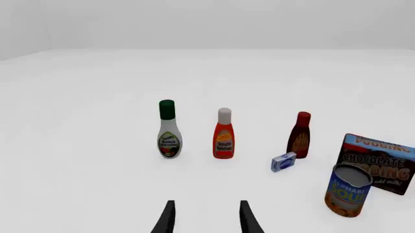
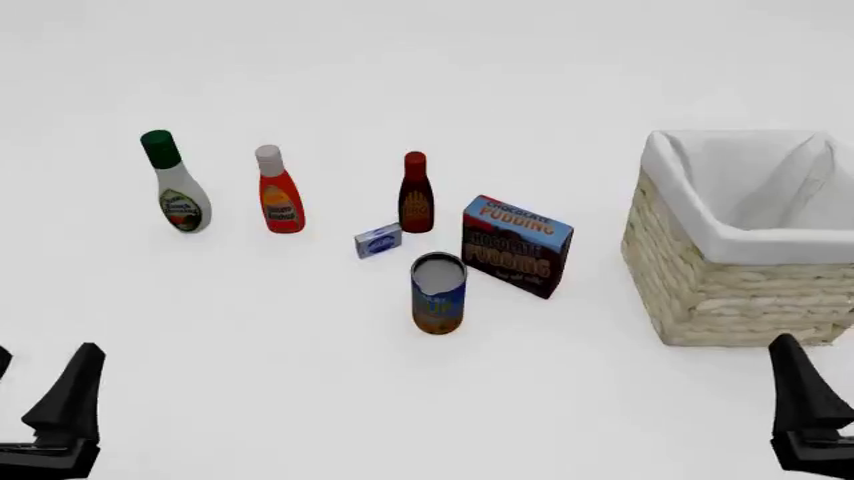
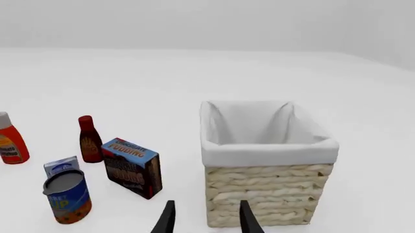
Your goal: Pick the bbq sauce and place it in the basket.
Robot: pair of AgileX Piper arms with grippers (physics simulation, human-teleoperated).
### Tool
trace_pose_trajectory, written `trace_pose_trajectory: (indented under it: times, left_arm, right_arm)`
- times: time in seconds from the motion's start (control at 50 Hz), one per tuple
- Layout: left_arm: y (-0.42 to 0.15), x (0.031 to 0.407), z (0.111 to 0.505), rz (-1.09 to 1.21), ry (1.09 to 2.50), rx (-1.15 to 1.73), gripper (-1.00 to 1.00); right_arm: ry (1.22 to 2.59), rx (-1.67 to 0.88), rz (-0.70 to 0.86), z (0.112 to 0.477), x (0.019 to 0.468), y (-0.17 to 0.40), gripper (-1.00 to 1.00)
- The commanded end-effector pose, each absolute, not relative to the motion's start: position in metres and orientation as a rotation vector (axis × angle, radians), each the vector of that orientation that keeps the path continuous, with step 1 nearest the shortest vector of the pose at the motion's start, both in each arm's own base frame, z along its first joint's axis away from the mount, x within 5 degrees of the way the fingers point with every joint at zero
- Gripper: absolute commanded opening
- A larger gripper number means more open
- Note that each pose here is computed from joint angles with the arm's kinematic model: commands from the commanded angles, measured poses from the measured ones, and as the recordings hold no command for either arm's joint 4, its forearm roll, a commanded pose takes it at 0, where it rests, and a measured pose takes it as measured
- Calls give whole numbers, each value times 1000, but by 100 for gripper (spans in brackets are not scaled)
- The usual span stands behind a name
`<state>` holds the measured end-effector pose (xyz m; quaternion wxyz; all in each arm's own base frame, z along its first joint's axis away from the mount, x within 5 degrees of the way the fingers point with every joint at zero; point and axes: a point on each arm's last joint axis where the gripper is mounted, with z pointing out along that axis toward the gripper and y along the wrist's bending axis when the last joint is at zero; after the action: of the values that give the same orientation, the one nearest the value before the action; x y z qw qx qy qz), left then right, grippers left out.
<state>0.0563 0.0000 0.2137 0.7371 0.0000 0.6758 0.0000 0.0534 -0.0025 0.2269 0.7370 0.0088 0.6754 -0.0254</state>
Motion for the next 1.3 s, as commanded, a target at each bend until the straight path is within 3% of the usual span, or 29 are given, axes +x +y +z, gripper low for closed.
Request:
trace_pose_trajectory:
  times: [0.02,0.44,0.84,1.3]
  left_arm:
    - [0,57,214,1,1485,-1,100]
    - [0,57,214,1,1485,-1,100]
    - [0,57,214,1,1485,-1,100]
    - [0,57,214,1,1485,-1,100]
  right_arm:
    - [1488,-4,1,214,57,0,100]
    - [1501,-33,-10,217,61,1,100]
    - [1503,-154,-42,295,73,6,100]
    - [1568,-266,11,383,143,25,100]
